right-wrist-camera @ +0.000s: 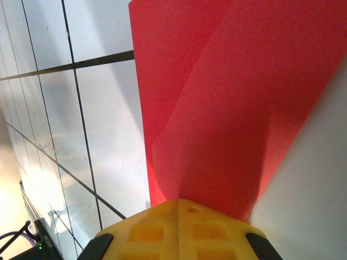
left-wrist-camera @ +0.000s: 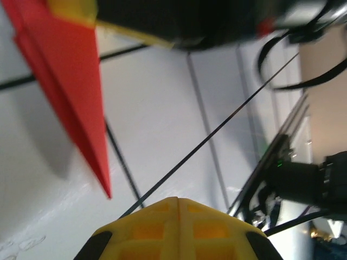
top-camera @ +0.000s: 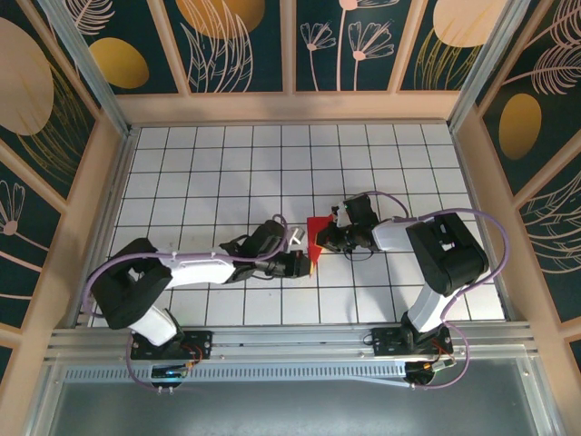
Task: Fold a paper plane with a square sheet of paper (fold left side to right side)
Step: Fold the wing for the fifth time at the center of the table.
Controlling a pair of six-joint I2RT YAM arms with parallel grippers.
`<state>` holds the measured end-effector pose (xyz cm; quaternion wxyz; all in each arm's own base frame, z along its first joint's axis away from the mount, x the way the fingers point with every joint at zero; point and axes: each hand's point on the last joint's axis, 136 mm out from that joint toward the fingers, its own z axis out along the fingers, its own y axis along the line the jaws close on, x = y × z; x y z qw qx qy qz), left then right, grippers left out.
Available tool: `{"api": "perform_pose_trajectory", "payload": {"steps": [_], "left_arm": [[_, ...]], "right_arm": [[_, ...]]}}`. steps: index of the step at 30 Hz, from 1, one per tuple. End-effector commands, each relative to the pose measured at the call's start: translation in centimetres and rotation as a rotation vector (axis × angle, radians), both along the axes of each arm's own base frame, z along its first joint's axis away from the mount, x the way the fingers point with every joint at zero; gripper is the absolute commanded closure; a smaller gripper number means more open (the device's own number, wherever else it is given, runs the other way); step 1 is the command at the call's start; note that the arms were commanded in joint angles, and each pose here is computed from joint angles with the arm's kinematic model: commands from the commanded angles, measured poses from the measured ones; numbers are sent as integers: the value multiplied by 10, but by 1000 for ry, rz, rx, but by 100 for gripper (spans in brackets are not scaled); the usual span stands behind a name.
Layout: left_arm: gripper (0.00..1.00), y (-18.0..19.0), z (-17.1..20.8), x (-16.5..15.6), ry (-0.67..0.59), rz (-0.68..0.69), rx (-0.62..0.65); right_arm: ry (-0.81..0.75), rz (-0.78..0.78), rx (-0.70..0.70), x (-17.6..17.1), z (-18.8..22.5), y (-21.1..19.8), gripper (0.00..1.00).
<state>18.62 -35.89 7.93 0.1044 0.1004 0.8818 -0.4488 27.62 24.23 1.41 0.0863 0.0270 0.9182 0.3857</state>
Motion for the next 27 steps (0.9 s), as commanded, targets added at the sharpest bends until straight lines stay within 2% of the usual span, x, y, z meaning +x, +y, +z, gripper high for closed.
{"api": "perform_pose_trajectory", "payload": {"steps": [1,9,27], "left_arm": [[100,5,17,18,-25,63,-74],[100,-2,23,38,-32,86,-146],[100,-32,-26,33,58,13,-72]], "right_arm": [[132,-25,-190,-29,-48,-28,100],[132,-24,-194,-27,-47,-27,100],[134,-22,-192,-29,-48,-25,100]]}}
